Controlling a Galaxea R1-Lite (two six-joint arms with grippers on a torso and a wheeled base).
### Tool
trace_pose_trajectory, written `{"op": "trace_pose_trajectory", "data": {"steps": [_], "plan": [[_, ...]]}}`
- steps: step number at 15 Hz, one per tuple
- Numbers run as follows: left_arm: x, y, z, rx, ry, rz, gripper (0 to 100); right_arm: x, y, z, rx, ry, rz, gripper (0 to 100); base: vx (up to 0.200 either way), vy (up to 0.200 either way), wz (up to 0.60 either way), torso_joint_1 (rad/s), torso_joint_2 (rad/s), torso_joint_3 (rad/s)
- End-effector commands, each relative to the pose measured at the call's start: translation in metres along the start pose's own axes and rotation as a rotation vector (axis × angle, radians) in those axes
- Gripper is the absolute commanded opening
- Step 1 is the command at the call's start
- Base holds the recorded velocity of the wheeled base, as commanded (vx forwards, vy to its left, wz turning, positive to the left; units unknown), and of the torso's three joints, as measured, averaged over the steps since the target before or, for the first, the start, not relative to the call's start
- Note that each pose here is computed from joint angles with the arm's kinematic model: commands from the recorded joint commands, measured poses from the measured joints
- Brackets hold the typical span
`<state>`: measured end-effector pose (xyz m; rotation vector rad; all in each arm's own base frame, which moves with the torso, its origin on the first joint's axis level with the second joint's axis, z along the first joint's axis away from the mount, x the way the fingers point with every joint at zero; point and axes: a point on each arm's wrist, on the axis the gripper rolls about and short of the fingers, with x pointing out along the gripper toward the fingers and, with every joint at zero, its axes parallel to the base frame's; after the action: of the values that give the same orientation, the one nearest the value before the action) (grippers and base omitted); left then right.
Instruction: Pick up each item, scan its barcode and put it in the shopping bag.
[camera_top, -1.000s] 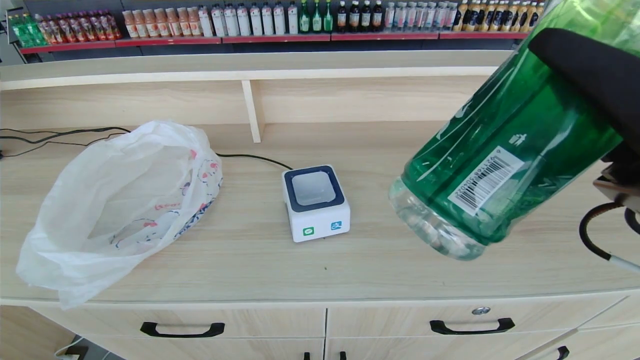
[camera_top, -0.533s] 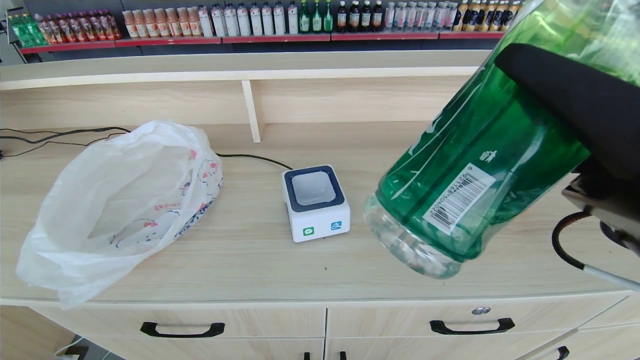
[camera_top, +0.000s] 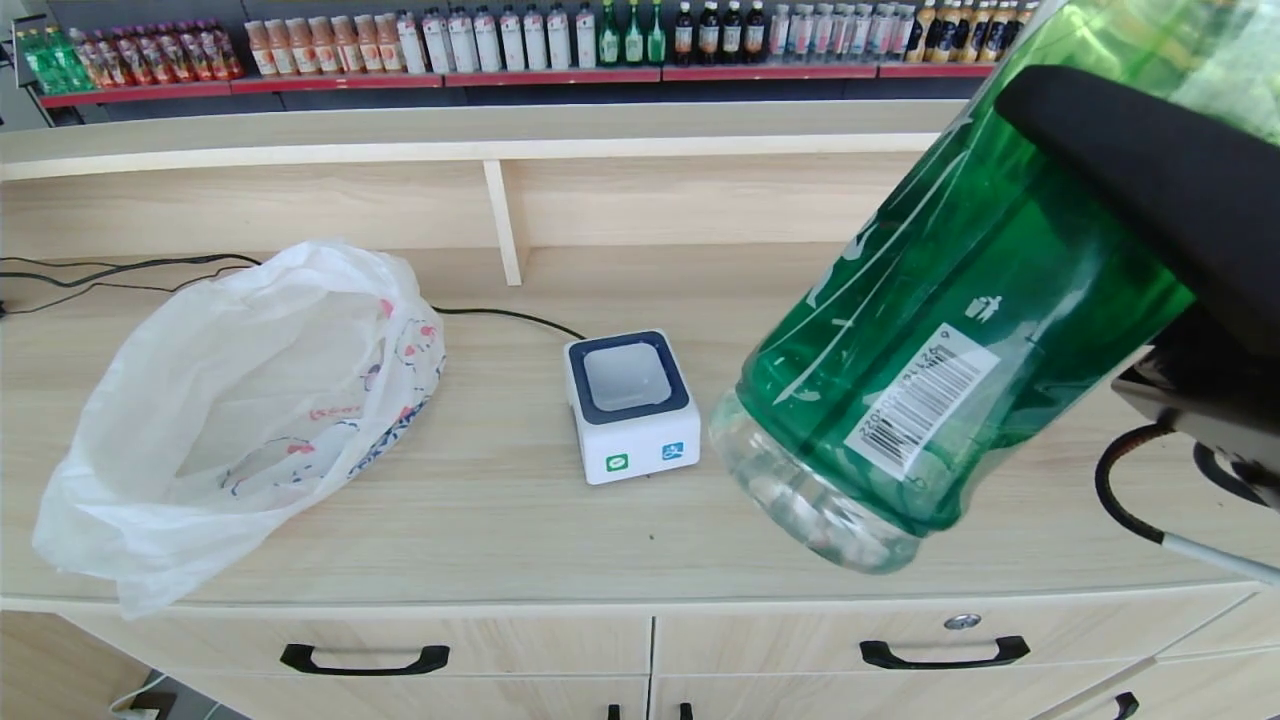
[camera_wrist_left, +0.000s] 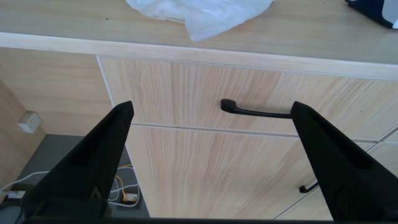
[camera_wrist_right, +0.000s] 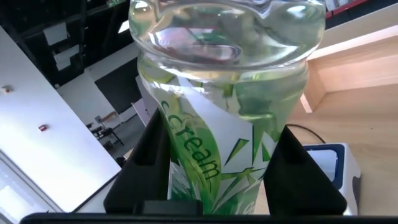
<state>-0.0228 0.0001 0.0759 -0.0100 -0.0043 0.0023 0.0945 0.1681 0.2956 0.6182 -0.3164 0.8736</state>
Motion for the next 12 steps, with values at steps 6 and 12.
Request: {"op": "trace_pose_trajectory", "data": {"steps": [6, 12], "plan": [[0.0, 0.0, 0.0, -0.001, 0.0, 0.001, 100, -0.0041, 0.0093, -0.0026, 0.023, 0.021, 0.042, 0, 0.0, 0.0, 0.0, 0.0, 0.0, 0.0], [0.0, 0.0, 0.0, -0.001, 0.0, 0.001, 100, -0.0059, 0.0087, -0.0023, 0.013, 0.022, 0.04, 0, 0.0, 0.0, 0.0, 0.0, 0.0, 0.0]]}}
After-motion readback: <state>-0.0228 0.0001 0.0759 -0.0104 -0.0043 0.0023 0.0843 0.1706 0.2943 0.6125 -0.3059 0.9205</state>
